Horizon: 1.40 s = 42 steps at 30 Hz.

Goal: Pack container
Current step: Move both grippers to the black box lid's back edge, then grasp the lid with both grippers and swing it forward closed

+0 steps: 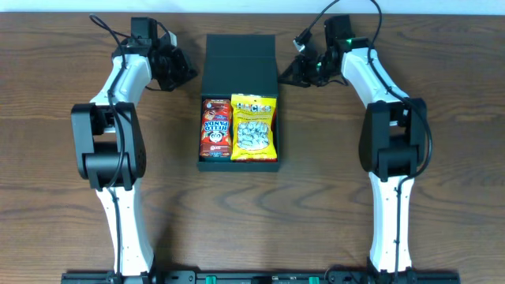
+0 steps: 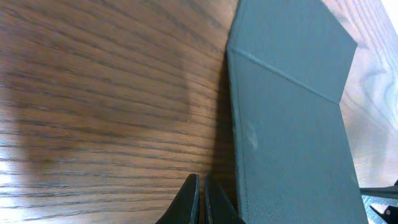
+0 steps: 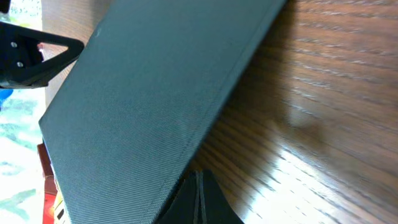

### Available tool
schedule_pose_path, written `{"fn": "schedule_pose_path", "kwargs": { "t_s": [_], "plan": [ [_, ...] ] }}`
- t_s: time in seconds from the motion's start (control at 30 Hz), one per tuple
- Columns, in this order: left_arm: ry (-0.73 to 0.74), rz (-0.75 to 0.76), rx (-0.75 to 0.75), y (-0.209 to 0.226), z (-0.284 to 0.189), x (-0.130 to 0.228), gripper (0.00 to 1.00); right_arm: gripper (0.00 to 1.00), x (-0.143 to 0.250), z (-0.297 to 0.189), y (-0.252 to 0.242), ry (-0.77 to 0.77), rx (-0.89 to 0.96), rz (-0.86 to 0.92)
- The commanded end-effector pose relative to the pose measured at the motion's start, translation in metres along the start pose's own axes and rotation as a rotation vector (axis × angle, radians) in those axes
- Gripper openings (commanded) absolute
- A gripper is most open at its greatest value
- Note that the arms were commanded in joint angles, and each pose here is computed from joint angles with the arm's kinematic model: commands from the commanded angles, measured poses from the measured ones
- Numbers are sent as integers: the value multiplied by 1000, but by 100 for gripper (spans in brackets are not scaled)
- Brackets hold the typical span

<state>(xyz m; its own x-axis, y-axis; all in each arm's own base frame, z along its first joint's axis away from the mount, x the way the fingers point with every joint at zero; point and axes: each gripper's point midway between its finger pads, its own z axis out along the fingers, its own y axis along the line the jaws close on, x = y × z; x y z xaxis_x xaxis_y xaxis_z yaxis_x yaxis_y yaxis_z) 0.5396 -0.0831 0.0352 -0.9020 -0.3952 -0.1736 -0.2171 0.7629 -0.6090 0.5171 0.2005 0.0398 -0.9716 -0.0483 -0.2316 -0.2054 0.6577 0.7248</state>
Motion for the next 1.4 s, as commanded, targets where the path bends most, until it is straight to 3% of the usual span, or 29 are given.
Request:
{"fn": "schedule_pose_path", "kwargs": {
  "t_s": [0.0,0.63,1.2,1.37],
  "plan": [
    [17,-28,11,-2,3,4,6,2,7,8,2,22,-20,-8],
    [57,-44,9,-14,11,19,6,2,25,23,-11,69,-16,2],
    [47,-45,20,-14,9,15,6,2,5,17,45,-2,-356,-139],
    [35,-33,89,-22,5,7,6,1,2,11,60,-13,-444,-181]
  ]
}}
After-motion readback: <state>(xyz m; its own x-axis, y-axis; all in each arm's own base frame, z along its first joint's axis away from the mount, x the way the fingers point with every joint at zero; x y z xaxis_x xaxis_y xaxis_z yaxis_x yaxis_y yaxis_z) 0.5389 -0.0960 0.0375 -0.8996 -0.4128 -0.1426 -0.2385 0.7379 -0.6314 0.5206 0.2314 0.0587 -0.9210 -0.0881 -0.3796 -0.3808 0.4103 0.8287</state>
